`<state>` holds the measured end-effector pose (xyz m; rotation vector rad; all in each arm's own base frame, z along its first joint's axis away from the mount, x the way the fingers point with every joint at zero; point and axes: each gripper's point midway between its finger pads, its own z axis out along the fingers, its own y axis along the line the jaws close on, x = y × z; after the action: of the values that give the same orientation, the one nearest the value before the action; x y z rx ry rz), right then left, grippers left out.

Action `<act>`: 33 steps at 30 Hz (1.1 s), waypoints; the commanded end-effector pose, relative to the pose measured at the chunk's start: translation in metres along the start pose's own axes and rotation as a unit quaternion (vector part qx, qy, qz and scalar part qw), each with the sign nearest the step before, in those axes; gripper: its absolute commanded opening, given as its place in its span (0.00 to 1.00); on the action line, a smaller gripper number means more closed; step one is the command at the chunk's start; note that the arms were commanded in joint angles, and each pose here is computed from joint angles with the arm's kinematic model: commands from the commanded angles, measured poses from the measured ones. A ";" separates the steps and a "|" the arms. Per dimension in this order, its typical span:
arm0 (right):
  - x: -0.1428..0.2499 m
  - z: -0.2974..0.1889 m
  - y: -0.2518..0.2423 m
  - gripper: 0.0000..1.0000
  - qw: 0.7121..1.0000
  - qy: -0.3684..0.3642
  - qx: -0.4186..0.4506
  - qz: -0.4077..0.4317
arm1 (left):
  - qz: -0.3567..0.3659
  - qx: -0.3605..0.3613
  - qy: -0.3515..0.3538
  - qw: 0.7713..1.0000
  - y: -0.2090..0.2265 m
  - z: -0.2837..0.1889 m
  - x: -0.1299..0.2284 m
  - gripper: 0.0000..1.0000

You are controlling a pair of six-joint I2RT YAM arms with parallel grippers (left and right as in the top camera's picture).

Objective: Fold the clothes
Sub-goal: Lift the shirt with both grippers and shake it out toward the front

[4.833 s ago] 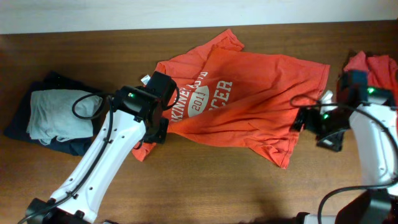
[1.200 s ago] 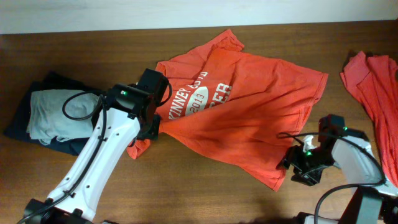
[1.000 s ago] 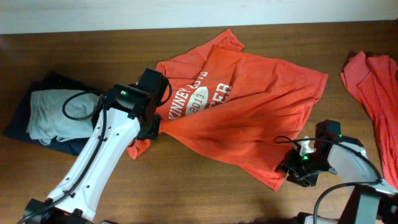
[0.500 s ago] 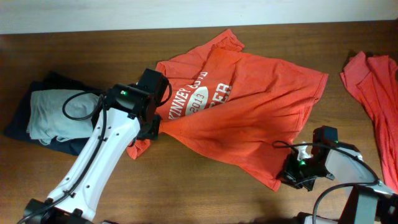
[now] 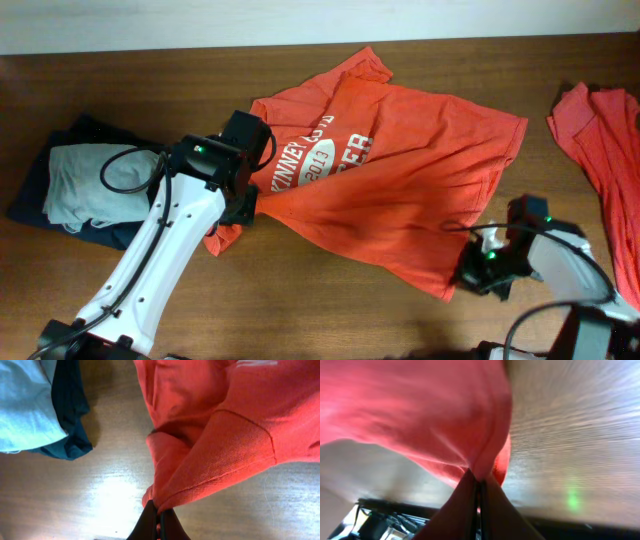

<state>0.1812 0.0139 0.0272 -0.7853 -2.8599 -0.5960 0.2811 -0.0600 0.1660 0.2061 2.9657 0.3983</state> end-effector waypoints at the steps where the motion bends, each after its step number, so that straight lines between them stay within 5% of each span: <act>1: -0.035 -0.053 0.014 0.04 0.992 -0.102 0.030 -0.062 | -0.015 -0.014 -0.025 0.999 0.014 -0.016 -0.010 0.01; 6: -0.055 -0.121 0.039 0.04 0.970 -0.219 0.028 -0.097 | -0.045 -0.009 -0.063 0.997 0.032 -0.046 -0.020 0.00; 15: -0.048 -0.161 0.056 0.04 0.944 -0.291 0.018 -0.156 | -0.072 -0.011 -0.125 0.990 0.060 -0.104 -0.024 0.00; 23: -0.021 -0.196 0.086 0.04 0.905 -0.349 -0.032 -0.240 | -0.084 0.001 -0.190 0.978 0.074 -0.150 -0.024 0.00; 33: 0.037 -0.306 0.119 0.04 0.824 -0.489 -0.050 -0.284 | -0.109 0.029 -0.302 0.947 0.095 -0.229 0.004 0.00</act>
<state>0.2211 -0.0032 0.3167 -0.2856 -4.0097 -0.4689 0.2754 -0.0343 0.3667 0.0051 2.4991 0.2038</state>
